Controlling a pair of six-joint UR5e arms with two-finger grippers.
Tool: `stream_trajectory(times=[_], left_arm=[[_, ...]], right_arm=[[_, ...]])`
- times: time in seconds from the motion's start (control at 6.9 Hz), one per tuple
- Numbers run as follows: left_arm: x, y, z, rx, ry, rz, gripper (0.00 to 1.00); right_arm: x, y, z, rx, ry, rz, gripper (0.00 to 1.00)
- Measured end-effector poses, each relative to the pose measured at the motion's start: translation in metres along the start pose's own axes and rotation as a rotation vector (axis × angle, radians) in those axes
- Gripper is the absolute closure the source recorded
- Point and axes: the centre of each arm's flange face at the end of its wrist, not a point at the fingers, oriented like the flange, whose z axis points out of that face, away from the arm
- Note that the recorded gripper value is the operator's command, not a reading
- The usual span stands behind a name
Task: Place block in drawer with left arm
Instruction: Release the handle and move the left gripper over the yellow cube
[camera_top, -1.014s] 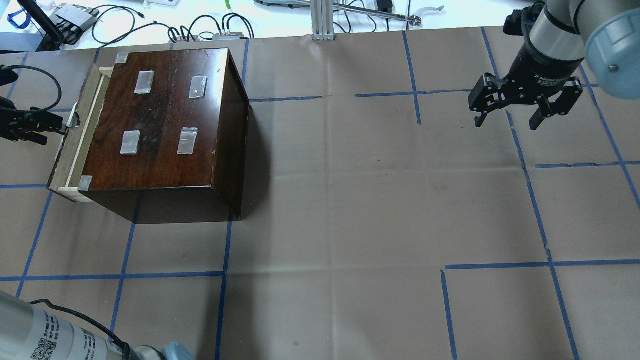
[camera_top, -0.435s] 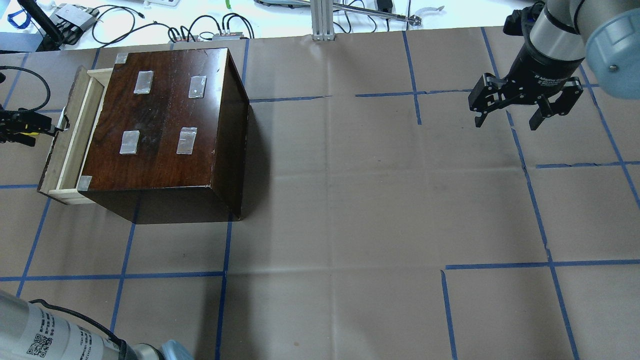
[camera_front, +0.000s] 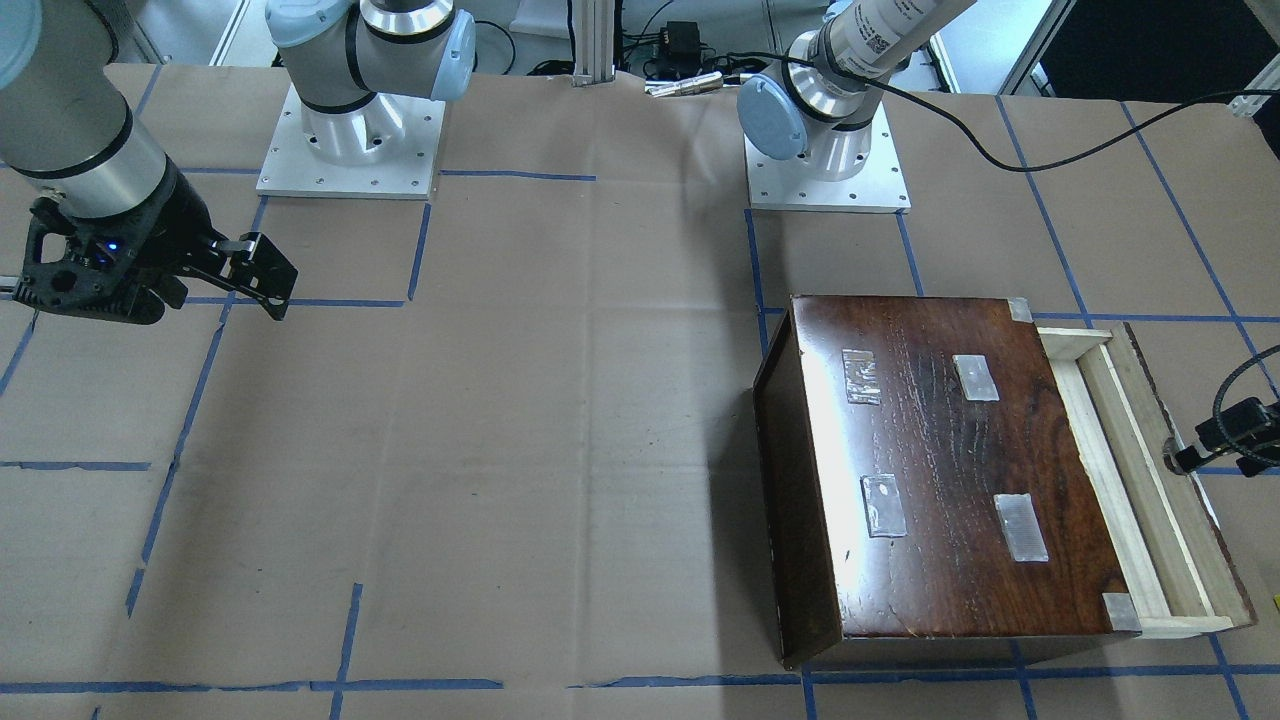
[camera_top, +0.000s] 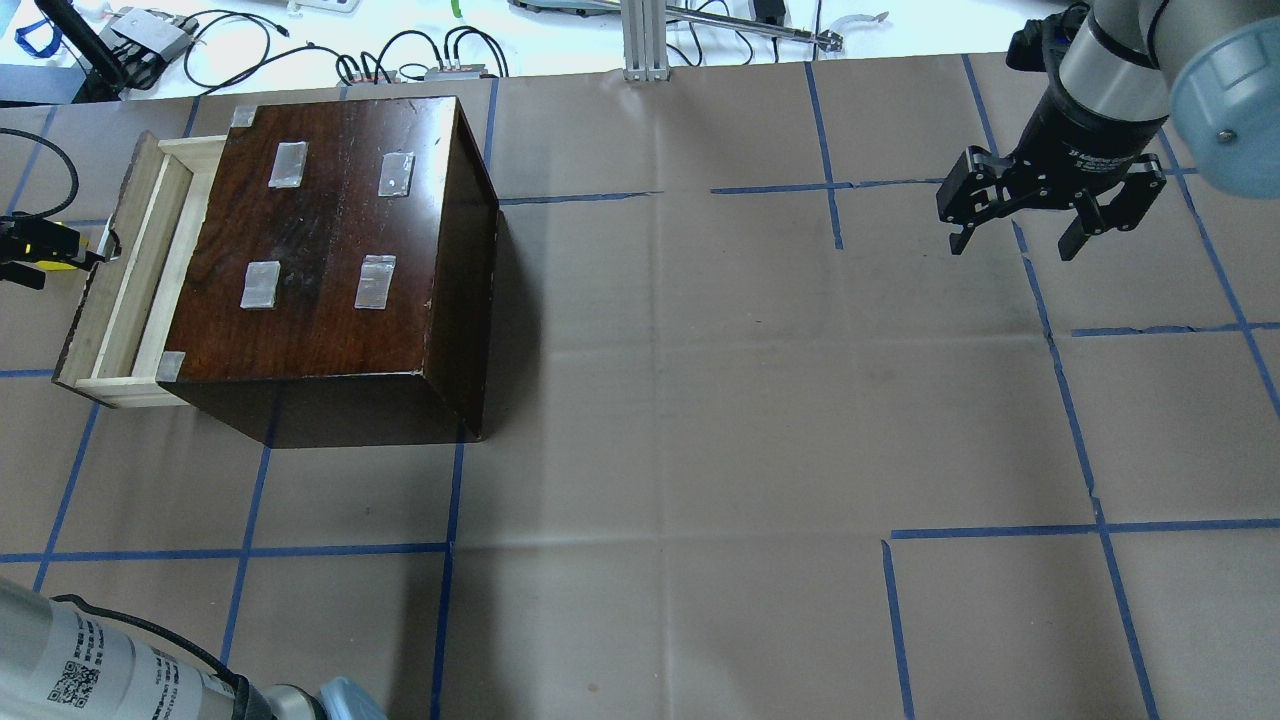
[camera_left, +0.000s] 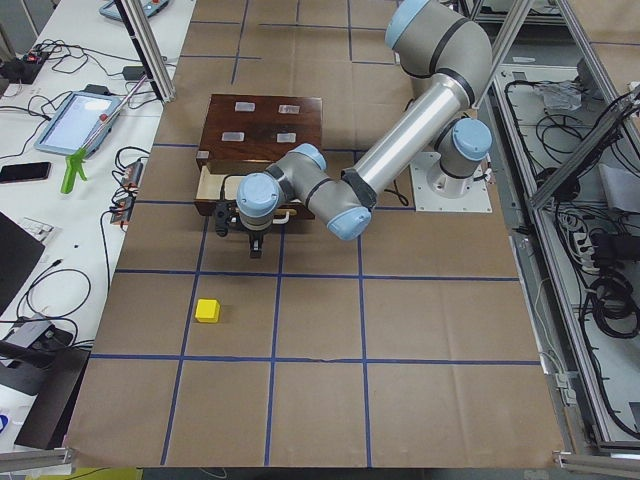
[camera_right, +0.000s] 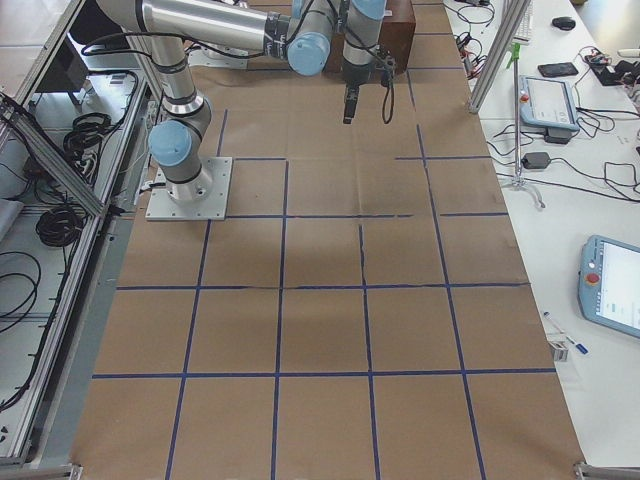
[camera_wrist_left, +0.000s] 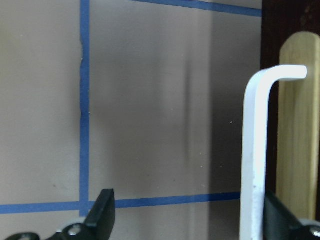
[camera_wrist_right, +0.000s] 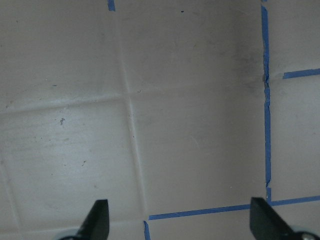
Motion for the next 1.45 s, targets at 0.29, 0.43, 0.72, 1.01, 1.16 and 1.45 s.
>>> stream_trajectory(times=[0.29, 0.43, 0.72, 1.01, 1.16, 1.45], left_arm=[[0.002, -0.003, -0.018, 0.01, -0.038, 0.006, 0.01], [0.006, -0.005, -0.03, 0.024, -0.058, 0.01, 0.01], [0.002, -0.008, -0.045, 0.02, -0.13, 0.017, 0.01], [-0.018, -0.029, -0.058, 0.017, -0.199, 0.029, 0.01], [-0.033, -0.045, -0.059, 0.015, -0.218, 0.034, 0.01], [-0.066, -0.076, -0.053, -0.01, -0.21, 0.077, 0.01]], right_arm=[[0.0, 0.0, 0.0, 0.0, 0.0, 0.0, 0.0], [0.0, 0.0, 0.0, 0.0, 0.0, 0.0, 0.0], [0.0, 0.0, 0.0, 0.0, 0.0, 0.0, 0.0], [0.0, 0.0, 0.0, 0.0, 0.0, 0.0, 0.0], [0.0, 0.0, 0.0, 0.0, 0.0, 0.0, 0.0], [0.0, 0.0, 0.0, 0.0, 0.0, 0.0, 0.0]])
